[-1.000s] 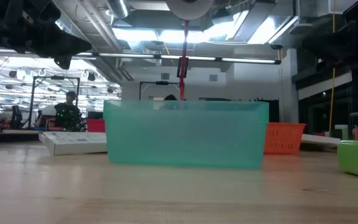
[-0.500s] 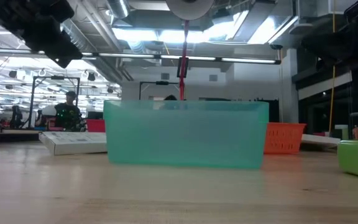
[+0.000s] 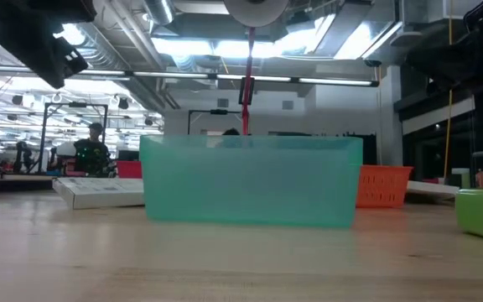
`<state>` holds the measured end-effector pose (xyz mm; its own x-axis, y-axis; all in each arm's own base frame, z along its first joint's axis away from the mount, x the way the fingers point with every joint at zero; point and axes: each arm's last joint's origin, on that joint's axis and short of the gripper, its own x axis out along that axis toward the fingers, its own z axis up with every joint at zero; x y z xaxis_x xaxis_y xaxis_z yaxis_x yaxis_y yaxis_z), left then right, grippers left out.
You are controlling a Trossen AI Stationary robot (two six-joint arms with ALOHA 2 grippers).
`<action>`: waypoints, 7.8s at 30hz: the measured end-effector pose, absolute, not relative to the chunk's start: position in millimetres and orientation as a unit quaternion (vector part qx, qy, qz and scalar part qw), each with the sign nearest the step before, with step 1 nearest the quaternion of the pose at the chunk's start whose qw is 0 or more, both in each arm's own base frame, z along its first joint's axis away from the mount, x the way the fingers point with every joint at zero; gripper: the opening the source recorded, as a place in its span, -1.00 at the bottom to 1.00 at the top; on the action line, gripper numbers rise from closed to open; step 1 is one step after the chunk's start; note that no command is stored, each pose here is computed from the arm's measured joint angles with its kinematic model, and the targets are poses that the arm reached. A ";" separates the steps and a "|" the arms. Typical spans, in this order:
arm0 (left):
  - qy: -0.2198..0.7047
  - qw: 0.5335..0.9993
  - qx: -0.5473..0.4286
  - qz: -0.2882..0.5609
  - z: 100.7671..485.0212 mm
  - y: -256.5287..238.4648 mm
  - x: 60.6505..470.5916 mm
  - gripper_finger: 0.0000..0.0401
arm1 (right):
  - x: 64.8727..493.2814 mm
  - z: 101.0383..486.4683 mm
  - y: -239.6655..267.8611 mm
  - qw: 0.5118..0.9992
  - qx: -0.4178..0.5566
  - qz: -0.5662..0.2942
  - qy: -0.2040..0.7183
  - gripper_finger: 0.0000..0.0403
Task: Pick and place items into bin
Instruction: Put the pink charger adapter into the red basket
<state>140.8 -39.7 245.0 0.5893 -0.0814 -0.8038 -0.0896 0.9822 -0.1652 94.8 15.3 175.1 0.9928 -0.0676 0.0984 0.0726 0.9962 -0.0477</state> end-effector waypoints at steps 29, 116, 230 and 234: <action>0.570 0.820 -0.053 -0.012 257.1 -126.7 186.3 -0.98 | 95.0 172.5 15.4 0.998 -0.032 -0.035 -0.035 -1.00; 0.655 0.745 -0.002 0.127 169.0 -154.8 190.5 0.01 | 95.0 172.5 15.4 0.999 -0.005 -0.033 -0.036 -1.00; 0.677 0.733 0.006 0.071 160.0 -161.3 195.4 0.36 | 95.0 172.3 15.8 0.999 0.008 -0.027 -0.035 -1.00; 0.677 0.733 0.006 0.070 159.8 -161.4 195.5 0.36 | 95.0 172.3 15.8 0.999 0.008 -0.027 -0.035 -1.00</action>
<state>195.5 -161.4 159.8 0.0738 0.1113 -0.9910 -0.0954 0.9900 0.1040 95.0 15.8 172.3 0.9961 -0.0537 0.0699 0.0526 0.9984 0.0185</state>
